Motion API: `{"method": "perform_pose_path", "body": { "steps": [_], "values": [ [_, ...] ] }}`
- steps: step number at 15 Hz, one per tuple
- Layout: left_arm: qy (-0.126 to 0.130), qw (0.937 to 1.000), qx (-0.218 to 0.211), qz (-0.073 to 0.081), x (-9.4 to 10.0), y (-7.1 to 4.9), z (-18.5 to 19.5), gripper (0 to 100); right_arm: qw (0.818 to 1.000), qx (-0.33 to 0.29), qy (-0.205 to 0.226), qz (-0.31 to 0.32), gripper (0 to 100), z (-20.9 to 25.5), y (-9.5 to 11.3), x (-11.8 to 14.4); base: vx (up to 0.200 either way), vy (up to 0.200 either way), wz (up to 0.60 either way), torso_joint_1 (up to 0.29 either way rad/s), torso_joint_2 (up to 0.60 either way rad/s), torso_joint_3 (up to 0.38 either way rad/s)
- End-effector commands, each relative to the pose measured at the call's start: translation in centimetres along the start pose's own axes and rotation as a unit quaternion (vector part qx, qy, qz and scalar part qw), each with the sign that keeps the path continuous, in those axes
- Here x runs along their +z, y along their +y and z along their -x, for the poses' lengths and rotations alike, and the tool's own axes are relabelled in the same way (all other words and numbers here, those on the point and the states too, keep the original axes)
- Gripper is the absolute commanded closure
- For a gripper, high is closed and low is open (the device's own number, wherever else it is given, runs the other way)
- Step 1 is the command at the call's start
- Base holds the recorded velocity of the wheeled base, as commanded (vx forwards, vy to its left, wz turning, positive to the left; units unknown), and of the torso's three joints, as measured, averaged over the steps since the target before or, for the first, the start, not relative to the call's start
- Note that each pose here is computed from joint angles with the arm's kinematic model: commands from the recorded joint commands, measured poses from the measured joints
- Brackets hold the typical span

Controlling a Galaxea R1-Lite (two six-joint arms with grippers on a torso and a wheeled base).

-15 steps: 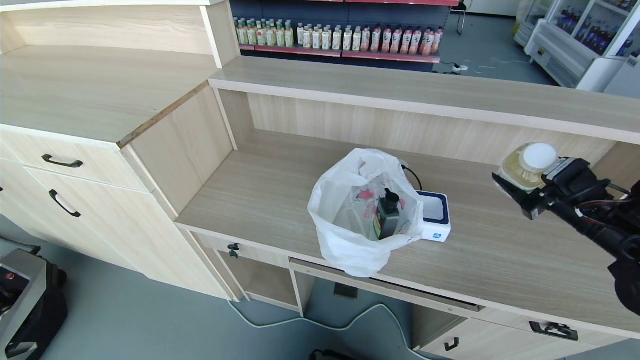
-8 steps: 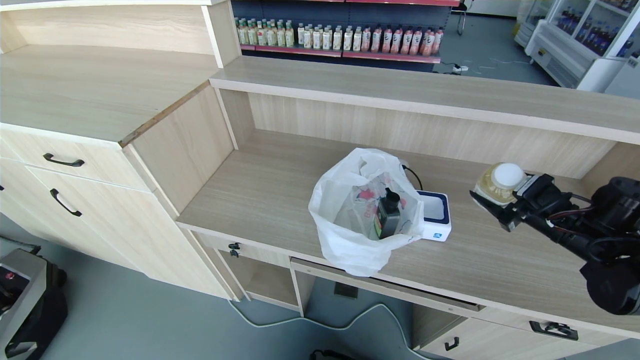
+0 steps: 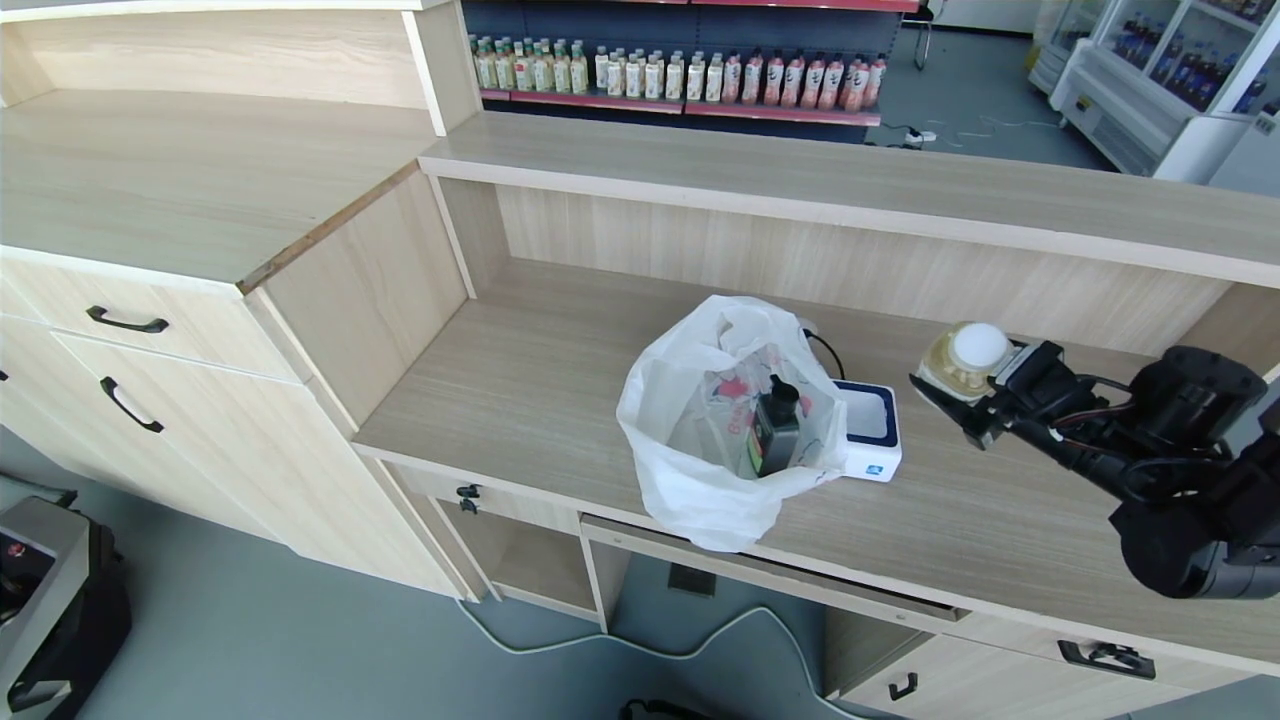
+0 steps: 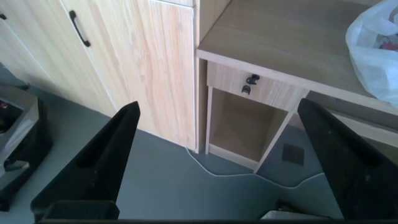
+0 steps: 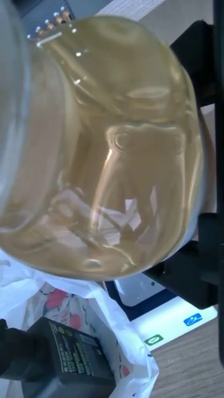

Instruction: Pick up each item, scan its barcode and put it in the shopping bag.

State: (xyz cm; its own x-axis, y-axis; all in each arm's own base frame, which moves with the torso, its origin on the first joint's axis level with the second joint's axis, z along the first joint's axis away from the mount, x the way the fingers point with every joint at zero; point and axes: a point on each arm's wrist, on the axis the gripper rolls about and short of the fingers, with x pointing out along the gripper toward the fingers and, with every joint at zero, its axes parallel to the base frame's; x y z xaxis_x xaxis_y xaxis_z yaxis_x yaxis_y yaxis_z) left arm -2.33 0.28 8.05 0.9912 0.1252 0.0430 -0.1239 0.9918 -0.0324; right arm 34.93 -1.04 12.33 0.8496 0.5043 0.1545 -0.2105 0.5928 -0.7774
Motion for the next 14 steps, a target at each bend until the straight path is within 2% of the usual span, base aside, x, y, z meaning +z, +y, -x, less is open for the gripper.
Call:
{"method": "perform_pose_path", "body": {
  "steps": [1, 8, 14],
  "values": [
    [-0.001, 1.0, 0.0, 0.0, 0.0, 0.0, 0.0, 0, 1.0, 0.009, 0.0, -0.005, 100, -0.8, 0.8, -0.7, 0.0, 0.0, 0.0, 0.0, 0.0, 0.0],
    [-0.001, 1.0, 0.0, 0.0, 0.0, 0.0, 0.0, 0, 1.0, 0.013, -0.027, -0.002, 100, -2.9, 1.5, -0.6, 0.0, 0.0, 0.0, 0.0, 0.0, 0.0],
    [-0.001, 1.0, 0.0, 0.0, 0.0, 0.0, 0.0, 0, 0.999, 0.024, -0.023, -0.008, 100, -3.1, 2.4, -1.0, 0.0, 0.0, 0.0, 0.0, 0.0, 0.0]
  ]
}}
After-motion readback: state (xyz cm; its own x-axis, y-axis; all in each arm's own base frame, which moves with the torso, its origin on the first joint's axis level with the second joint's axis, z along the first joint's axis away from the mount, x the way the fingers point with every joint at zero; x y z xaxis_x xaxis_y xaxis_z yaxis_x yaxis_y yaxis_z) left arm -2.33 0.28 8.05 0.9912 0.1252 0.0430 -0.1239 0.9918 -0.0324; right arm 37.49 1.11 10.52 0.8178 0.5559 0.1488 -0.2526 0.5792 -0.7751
